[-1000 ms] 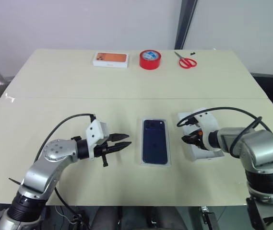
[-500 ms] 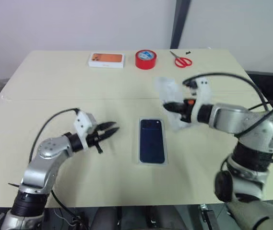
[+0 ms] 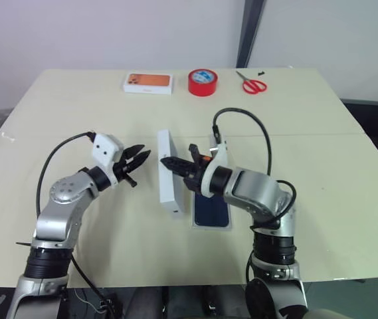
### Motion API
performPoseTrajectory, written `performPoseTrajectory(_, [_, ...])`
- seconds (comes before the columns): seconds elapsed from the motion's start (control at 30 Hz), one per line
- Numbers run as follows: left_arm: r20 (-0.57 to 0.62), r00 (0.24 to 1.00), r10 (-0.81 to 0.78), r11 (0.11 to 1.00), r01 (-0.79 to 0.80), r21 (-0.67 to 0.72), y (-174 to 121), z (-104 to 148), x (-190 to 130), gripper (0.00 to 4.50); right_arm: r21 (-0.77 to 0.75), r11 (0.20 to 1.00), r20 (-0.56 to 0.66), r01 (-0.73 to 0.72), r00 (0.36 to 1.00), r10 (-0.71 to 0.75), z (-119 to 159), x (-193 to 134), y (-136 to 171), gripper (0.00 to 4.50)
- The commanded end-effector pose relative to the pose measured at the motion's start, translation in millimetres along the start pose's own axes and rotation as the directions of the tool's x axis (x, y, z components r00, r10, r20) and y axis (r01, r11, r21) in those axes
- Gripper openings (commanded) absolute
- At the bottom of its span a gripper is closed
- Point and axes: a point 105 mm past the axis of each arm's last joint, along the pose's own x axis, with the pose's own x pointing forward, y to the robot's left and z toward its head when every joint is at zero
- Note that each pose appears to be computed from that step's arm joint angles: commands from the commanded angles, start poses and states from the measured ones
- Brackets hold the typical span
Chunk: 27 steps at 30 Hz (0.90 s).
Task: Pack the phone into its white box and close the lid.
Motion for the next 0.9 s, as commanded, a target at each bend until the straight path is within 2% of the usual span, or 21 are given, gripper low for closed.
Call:
performPoseTrajectory(0.03, [0.009, 0.999, -0.051, 0.998, 0.051, 0.032, -14, 4, 3, 1.12, 0.09, 0.992, -0.017, 0.092, 0.996, -0.091, -3, 0, -18, 0.03])
performPoseTrajectory(0.07, [0.004, 0.998, -0.061, 0.998, 0.06, 0.026, -18, 2, 5, 1.12, 0.094, 0.989, -0.017, 0.113, 0.994, -0.112, -2, 0, -23, 0.03])
performPoseTrajectory(0.1, [0.0, 0.997, -0.071, 0.997, 0.071, 0.023, -21, 1, 6, 1.12, 0.098, 0.988, -0.014, 0.118, 0.993, -0.117, -2, -1, -23, 0.6])
performPoseTrajectory(0.13, [-0.003, 0.997, -0.081, 0.996, 0.081, 0.021, -24, 0, 6, 1.12, 0.098, 0.988, -0.011, 0.117, 0.993, -0.116, -1, -1, -22, 0.86])
performPoseTrajectory(0.23, [-0.007, 0.993, -0.115, 0.993, 0.115, 0.014, -34, -3, 12, 1.12, 0.032, 0.994, 0.003, 0.109, 0.994, -0.109, 3, -5, -17, 2.4])
performPoseTrajectory(0.33, [0.0, 0.988, -0.155, 0.988, 0.155, 0.011, -47, -3, 20, 1.12, -0.178, 0.977, 0.007, 0.121, 0.993, -0.121, 17, -16, -19, 3.87])
performPoseTrajectory(0.43, [0.017, 0.976, -0.215, 0.977, 0.215, 0.01, -63, 2, 29, 1.12, -0.402, 0.901, 0.016, 0.163, 0.985, -0.171, 40, -35, -22, 3.87])
performPoseTrajectory(0.53, [0.023, 0.96, -0.279, 0.96, 0.279, 0.01, -79, 6, 35, 1.12, -0.6, 0.766, 0.064, 0.232, 0.968, -0.243, 63, -52, -26, 3.87])
performPoseTrajectory(0.67, [0.032, 0.936, -0.352, 0.936, 0.352, 0.01, -100, 10, 42, 1.12, -0.722, 0.629, 0.138, 0.289, 0.95, -0.279, 91, -66, -28, 3.87])
performPoseTrajectory(0.8, [0.034, 0.936, -0.349, 0.937, 0.349, 0.019, -103, 13, 47, 1.12, -0.855, 0.405, 0.208, 0.324, 0.93, -0.303, 110, -75, -29, 3.87])
performPoseTrajectory(0.9, [0.078, 0.961, -0.267, 0.962, 0.271, -0.043, -84, 24, 44, 1.12, -0.928, 0.26, 0.181, 0.268, 0.931, -0.316, 108, -81, -34, 3.08])
